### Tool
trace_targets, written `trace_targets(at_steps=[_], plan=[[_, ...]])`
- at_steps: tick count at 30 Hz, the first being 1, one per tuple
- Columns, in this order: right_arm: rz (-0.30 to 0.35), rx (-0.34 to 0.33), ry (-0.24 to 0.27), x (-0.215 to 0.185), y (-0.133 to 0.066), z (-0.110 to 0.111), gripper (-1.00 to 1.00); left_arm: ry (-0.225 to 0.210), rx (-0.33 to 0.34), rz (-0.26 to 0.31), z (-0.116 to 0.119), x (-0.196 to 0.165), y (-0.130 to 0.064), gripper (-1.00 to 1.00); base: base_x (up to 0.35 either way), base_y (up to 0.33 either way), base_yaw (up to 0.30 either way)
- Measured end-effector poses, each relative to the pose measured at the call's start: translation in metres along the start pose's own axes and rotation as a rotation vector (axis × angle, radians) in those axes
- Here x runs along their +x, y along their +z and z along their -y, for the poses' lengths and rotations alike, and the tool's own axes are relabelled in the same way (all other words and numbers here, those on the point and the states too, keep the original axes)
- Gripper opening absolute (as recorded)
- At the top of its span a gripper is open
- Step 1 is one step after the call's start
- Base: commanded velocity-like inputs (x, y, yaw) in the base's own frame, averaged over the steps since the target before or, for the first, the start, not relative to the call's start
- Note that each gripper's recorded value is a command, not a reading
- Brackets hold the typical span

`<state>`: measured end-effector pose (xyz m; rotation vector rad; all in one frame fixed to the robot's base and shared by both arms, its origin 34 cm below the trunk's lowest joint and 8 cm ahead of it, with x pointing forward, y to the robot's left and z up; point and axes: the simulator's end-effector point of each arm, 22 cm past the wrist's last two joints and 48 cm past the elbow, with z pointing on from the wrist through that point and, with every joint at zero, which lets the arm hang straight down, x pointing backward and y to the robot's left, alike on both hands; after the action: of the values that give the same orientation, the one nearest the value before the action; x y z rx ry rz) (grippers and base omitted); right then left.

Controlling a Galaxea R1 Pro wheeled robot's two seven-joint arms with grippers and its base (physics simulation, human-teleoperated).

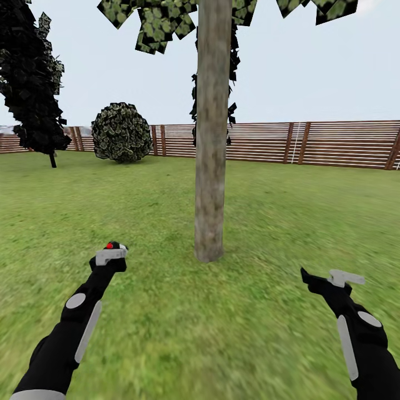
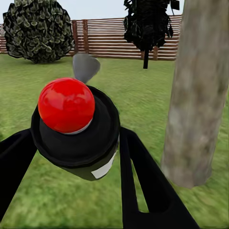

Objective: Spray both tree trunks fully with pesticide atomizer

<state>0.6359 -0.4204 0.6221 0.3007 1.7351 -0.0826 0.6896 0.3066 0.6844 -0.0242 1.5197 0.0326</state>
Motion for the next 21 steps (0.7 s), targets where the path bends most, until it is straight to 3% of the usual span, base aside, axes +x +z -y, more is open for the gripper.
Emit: trace_targets(at_steps=[7,8,9,10,16,20,21], plan=[[-0.042,0.007,-0.008,0.019,0.001,0.012,1.0,0.021,-0.006,-0.004,-0.009,0.0,0.0,-1.0,0.0,0.0,0.0],[-0.209,-0.241,-0.061,0.09,-0.001,-0.04,1.0,0.021,-0.006,-0.003,-0.009,0.0,0.0,-1.0,0.0,0.0,0.0],[-0.28,-0.582,-0.009,0.117,-0.031,-0.108,1.0,0.022,-0.005,-0.004,-0.009,0.001,0.0,-1.0,0.0,0.0,0.0],[-0.286,-0.675,0.009,0.117,-0.043,-0.125,1.0,0.022,-0.003,-0.004,-0.009,0.001,0.0,-1.0,0.0,0.0,0.0],[-0.286,-0.683,0.02,0.113,-0.034,-0.132,1.0,0.038,0.072,-0.008,0.004,0.001,-0.001,-1.0,0.0,0.0,0.0],[-0.27,-0.705,0.014,0.101,-0.03,-0.141,1.0,0.138,0.144,-0.028,0.015,0.006,-0.002,-1.0,0.0,0.0,0.0],[-0.276,-0.731,-0.003,0.102,-0.032,-0.153,1.0,0.174,0.188,-0.039,0.023,0.01,-0.004,-1.0,0.0,0.0,0.0]])
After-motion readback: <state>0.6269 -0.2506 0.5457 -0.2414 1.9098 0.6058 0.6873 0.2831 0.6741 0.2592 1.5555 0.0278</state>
